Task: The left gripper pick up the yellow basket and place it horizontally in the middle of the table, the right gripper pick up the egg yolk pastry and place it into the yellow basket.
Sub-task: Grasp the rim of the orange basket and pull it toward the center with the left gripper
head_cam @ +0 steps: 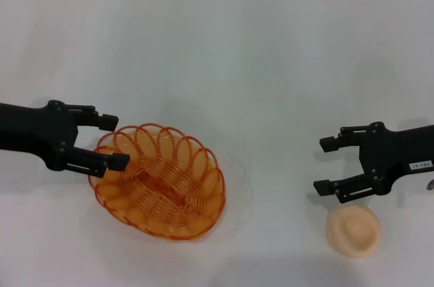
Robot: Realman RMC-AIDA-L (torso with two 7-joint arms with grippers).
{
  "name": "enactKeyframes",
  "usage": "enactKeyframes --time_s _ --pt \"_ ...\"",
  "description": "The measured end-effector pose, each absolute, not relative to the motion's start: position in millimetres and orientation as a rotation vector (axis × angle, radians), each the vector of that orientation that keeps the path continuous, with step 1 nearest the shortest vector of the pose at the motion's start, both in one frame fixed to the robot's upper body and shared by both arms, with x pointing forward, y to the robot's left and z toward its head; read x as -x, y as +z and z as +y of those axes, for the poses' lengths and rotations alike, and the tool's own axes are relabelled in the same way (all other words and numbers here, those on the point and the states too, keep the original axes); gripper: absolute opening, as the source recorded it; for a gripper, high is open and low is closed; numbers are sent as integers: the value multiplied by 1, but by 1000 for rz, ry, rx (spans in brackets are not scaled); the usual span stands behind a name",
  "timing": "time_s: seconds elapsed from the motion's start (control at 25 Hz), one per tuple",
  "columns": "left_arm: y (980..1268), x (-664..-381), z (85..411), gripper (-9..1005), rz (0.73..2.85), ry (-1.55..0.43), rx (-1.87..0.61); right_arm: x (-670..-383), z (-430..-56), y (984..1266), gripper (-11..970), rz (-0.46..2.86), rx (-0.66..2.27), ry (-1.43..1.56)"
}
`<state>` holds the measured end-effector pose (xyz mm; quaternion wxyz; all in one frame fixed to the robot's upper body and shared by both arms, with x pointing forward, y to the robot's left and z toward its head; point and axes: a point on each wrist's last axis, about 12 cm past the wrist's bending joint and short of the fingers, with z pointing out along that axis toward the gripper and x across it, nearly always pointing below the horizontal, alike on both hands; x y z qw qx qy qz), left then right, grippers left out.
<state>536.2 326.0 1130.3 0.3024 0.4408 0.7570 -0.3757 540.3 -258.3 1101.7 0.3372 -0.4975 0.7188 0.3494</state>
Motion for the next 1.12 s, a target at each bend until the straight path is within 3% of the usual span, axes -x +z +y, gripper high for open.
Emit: enactKeyframes --time_s 0.4,1.12 --pt "1148 -562 328 888 2260 -862 -1176 -541 -258 1102 849 1864 1287 913" --pt "1160 -591 300 887 2550 -683 -1187 -541 -257 1102 846 1857 1269 921"
